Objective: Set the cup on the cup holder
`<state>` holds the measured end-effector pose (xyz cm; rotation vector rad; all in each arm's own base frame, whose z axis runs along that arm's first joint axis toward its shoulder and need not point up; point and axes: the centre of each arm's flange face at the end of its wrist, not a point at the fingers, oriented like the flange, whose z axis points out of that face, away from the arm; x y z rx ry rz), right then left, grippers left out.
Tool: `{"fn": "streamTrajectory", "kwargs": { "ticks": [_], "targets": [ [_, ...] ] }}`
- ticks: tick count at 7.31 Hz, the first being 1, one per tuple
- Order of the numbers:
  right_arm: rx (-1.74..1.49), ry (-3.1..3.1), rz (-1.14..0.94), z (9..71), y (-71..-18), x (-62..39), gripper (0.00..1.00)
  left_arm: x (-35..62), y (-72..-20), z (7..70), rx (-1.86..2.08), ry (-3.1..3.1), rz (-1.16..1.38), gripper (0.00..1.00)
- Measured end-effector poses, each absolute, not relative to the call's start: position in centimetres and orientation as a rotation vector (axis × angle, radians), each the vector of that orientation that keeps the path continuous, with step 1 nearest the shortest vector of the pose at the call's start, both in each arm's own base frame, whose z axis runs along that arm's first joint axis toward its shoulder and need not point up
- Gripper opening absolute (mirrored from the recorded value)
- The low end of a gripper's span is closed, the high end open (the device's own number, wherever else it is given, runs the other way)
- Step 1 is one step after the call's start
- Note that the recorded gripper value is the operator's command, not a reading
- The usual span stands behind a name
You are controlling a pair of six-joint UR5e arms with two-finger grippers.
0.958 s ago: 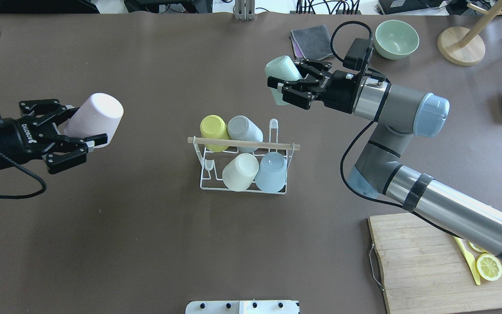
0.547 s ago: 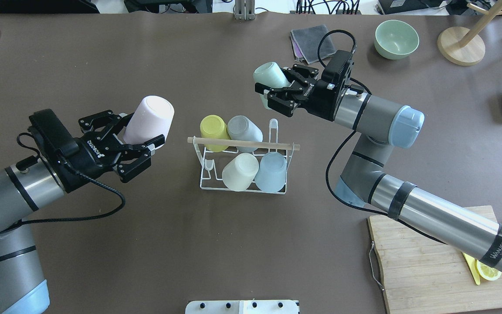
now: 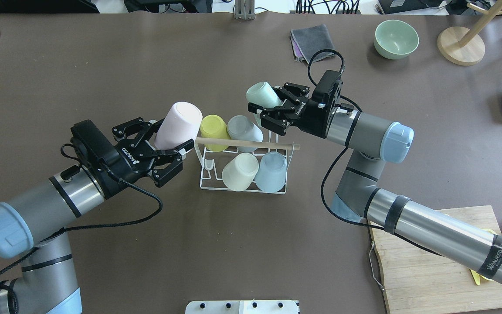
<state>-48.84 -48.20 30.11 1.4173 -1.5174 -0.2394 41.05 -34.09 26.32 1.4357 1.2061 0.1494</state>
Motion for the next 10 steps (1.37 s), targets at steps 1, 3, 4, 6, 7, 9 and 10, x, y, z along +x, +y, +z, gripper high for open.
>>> {"fn": "streamTrajectory", "kwargs": {
  "ticks": [1,3,4,6,7,9,10],
  "targets": [
    [1.417,-1.525,-0.242,30.5,-47.8,-48.8,0.00,42.5,-34.2,26.1,1.429,1.208,0.153,0.35],
    [1.425,-1.555,-0.251,31.3,-46.6,-48.9,0.00,44.6,-33.0,25.4,1.412,1.239,0.172,0.35],
    [1.428,-1.566,-0.254,31.5,-46.2,-48.9,0.00,45.2,-32.5,25.3,1.406,1.247,0.178,0.35],
    [1.436,-1.579,-0.253,31.7,-45.9,-48.7,0.99,45.5,-32.5,25.6,1.410,1.228,0.157,0.35],
    [1.442,-1.589,-0.251,31.8,-45.8,-48.5,1.00,45.7,-32.6,25.8,1.411,1.217,0.148,0.35],
    [1.448,-1.598,-0.249,32.1,-45.5,-47.9,1.00,46.3,-32.7,26.1,1.405,1.209,0.146,0.35],
    [1.451,-1.596,-0.246,32.2,-45.6,-47.6,1.00,46.8,-32.7,26.2,1.401,1.209,0.149,0.35]
  ]
}}
